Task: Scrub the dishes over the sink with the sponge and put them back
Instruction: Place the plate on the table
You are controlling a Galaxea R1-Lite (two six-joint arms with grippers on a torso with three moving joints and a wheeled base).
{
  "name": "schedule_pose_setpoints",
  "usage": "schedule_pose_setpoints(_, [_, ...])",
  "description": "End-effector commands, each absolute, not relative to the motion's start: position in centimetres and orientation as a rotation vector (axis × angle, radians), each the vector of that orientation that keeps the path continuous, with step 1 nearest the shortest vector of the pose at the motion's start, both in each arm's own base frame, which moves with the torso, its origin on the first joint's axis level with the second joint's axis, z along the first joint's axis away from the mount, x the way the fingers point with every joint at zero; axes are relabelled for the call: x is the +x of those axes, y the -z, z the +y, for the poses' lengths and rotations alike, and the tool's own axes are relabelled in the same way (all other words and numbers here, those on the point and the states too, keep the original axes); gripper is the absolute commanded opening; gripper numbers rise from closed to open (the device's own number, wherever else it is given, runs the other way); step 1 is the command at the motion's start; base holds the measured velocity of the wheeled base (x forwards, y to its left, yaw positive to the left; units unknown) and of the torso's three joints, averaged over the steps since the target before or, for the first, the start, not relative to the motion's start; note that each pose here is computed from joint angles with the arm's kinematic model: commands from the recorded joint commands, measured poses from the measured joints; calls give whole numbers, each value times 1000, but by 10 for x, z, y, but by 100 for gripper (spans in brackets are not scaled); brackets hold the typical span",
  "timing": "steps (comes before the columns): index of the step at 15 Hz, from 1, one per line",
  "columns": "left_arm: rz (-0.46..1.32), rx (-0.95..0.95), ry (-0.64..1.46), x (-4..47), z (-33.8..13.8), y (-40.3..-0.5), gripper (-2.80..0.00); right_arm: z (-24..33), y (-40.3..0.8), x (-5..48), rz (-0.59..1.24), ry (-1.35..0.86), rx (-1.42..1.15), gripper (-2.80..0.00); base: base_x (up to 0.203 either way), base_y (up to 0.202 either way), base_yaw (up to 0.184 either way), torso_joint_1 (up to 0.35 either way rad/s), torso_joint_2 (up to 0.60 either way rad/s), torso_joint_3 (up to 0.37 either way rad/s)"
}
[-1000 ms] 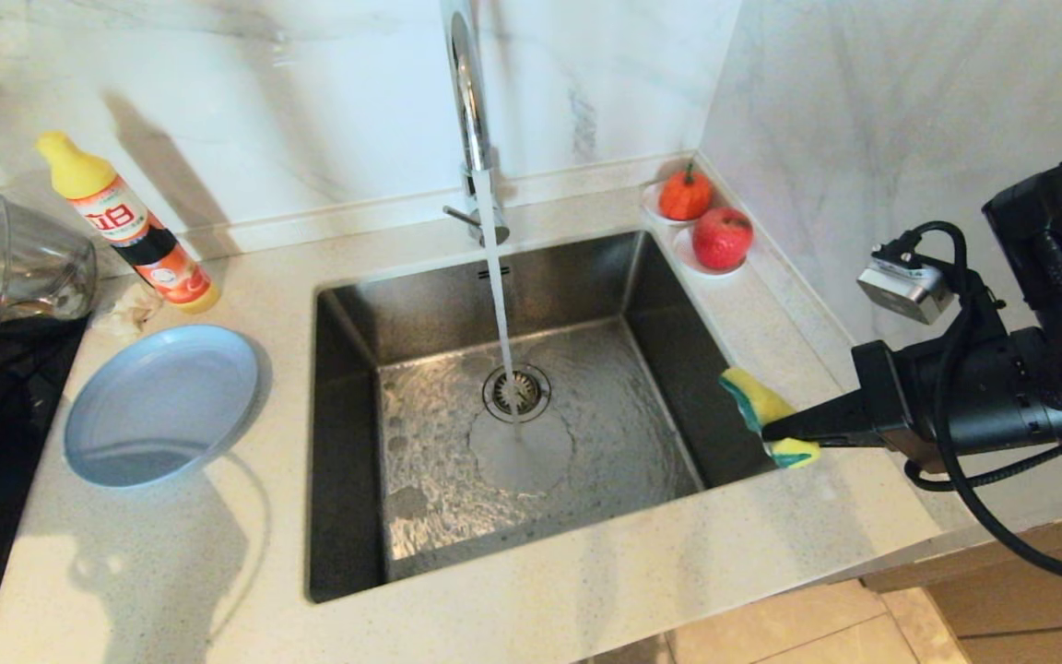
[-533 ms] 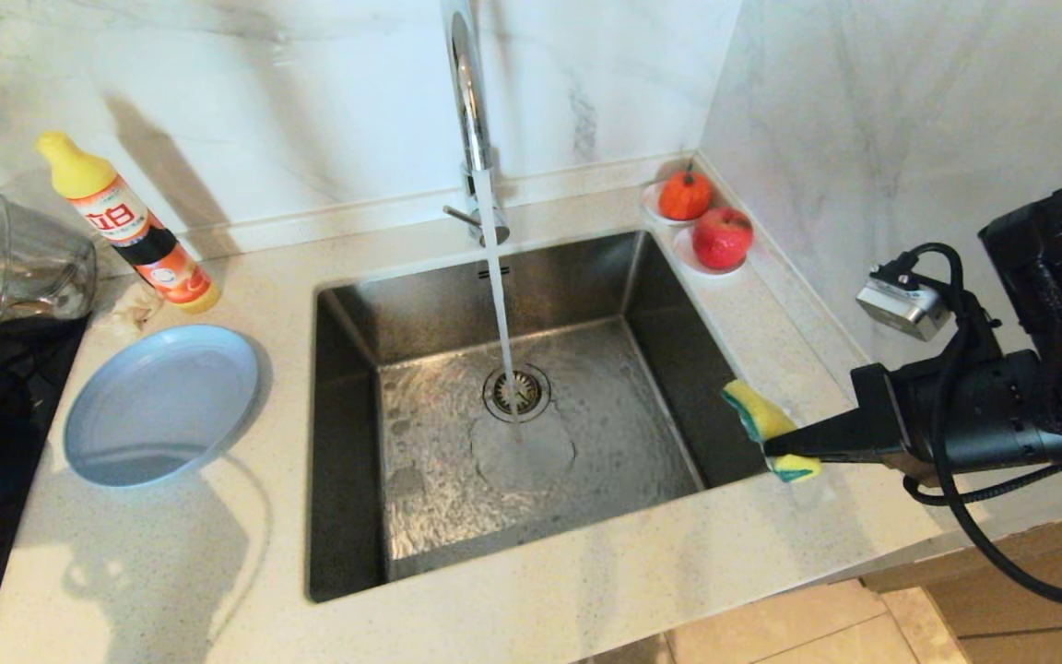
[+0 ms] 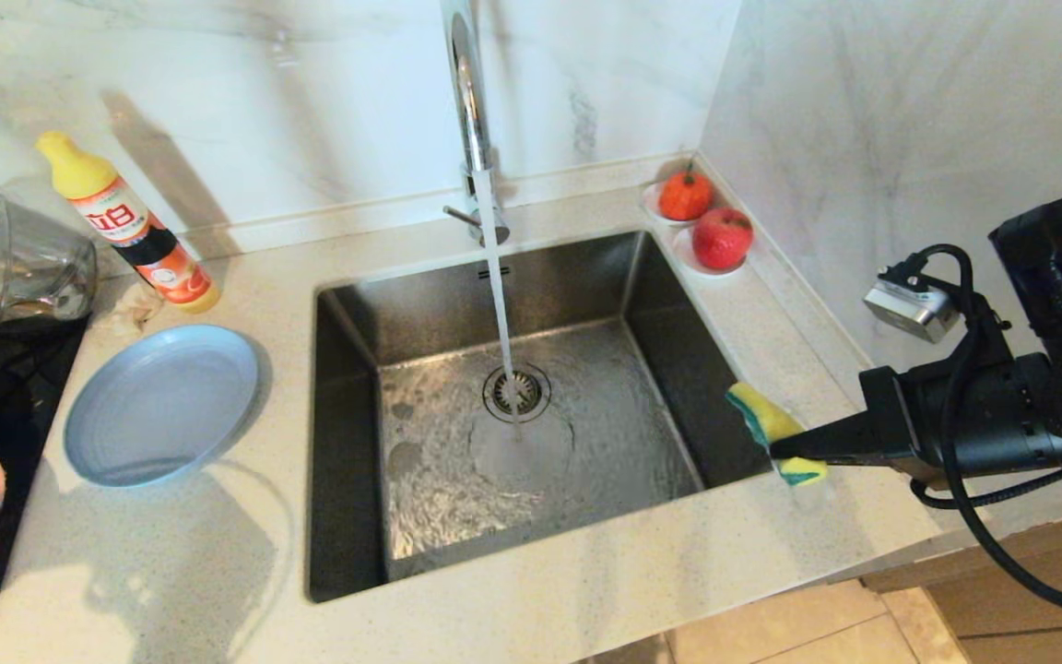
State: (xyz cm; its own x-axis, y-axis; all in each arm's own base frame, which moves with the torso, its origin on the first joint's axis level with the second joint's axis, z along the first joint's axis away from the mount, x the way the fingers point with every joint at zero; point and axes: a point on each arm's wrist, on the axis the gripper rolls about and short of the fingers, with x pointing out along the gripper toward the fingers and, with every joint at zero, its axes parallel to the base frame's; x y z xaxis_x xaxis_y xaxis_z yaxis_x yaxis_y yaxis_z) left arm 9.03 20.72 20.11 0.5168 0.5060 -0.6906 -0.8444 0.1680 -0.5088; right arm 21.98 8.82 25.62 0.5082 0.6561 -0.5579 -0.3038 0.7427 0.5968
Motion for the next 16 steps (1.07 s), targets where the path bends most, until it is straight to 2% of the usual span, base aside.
schedule_pose_setpoints(1, [376,-987,-973,82,186,-212,-280,87,-257,216,857,-607,462,-280,0,0,0,0,0,0])
schedule_pose_setpoints(9, [498,-994,-976,76,172,-185,-280,85,-259,210,843,-611,463,-280,0,0,0,0,0,0])
schedule_pose_setpoints(16, [527,-1028,-1038,83,215,-156,-280,86,-257,213,854,-607,461,-280,0,0,0,0,0,0])
